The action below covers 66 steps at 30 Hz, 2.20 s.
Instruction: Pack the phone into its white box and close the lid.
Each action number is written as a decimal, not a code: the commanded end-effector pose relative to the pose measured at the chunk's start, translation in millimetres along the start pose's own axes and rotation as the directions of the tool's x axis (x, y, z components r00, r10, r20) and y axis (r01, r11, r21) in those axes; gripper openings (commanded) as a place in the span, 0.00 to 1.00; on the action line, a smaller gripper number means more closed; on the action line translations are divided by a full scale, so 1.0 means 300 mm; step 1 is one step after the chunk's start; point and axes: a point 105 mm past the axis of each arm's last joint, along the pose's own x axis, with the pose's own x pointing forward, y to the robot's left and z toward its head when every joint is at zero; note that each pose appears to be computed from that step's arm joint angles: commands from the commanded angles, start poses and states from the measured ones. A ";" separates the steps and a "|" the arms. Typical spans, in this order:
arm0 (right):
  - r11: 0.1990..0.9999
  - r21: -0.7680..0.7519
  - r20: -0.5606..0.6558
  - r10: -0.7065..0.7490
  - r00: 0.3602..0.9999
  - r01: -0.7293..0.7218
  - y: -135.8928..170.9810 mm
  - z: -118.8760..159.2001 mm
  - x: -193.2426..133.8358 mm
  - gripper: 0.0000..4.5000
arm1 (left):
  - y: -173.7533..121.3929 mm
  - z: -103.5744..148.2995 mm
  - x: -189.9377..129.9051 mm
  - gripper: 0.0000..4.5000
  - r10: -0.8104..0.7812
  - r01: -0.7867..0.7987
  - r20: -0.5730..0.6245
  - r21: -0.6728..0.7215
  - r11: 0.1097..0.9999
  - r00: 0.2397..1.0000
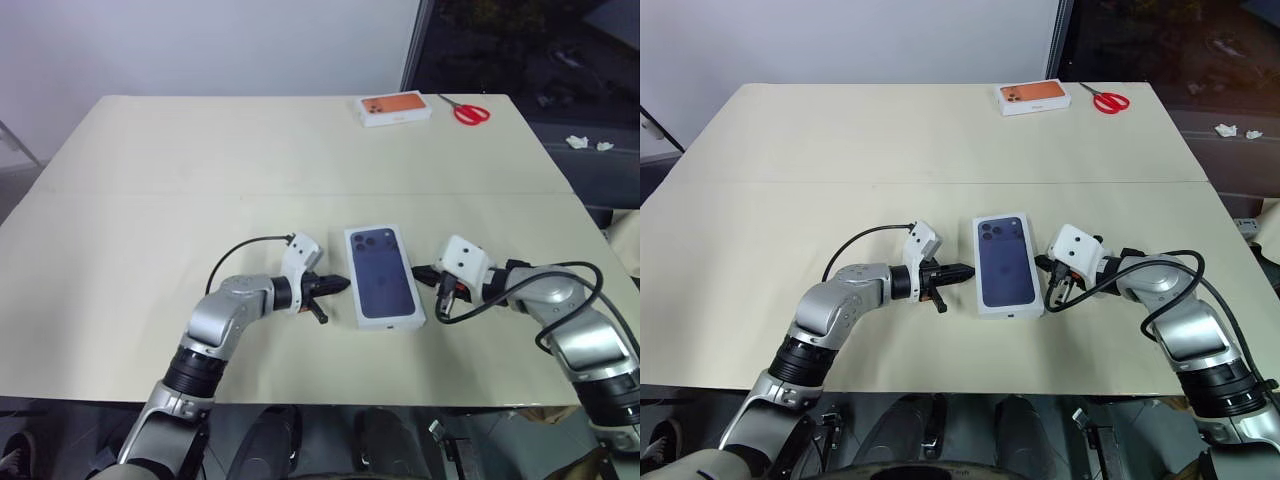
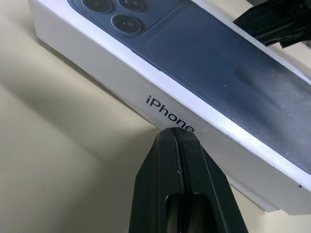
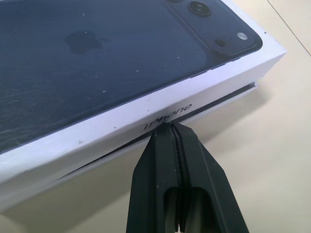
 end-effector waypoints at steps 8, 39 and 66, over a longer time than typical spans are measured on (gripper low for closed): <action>0.988 -0.094 0.011 0.122 0.992 -0.120 0.085 0.032 0.009 0.01 | -0.057 0.012 0.016 0.00 -0.062 0.060 0.016 0.066 0.996 0.998; 0.994 0.005 0.023 -0.107 0.994 0.107 -0.111 0.076 0.066 0.01 | -0.006 0.174 0.106 0.00 -0.029 0.012 0.134 0.124 0.992 0.991; 0.939 0.249 0.270 0.170 0.948 -0.239 0.014 0.178 -0.054 0.20 | 0.044 0.168 -0.236 0.28 -0.048 0.051 0.193 -0.010 0.999 0.980</action>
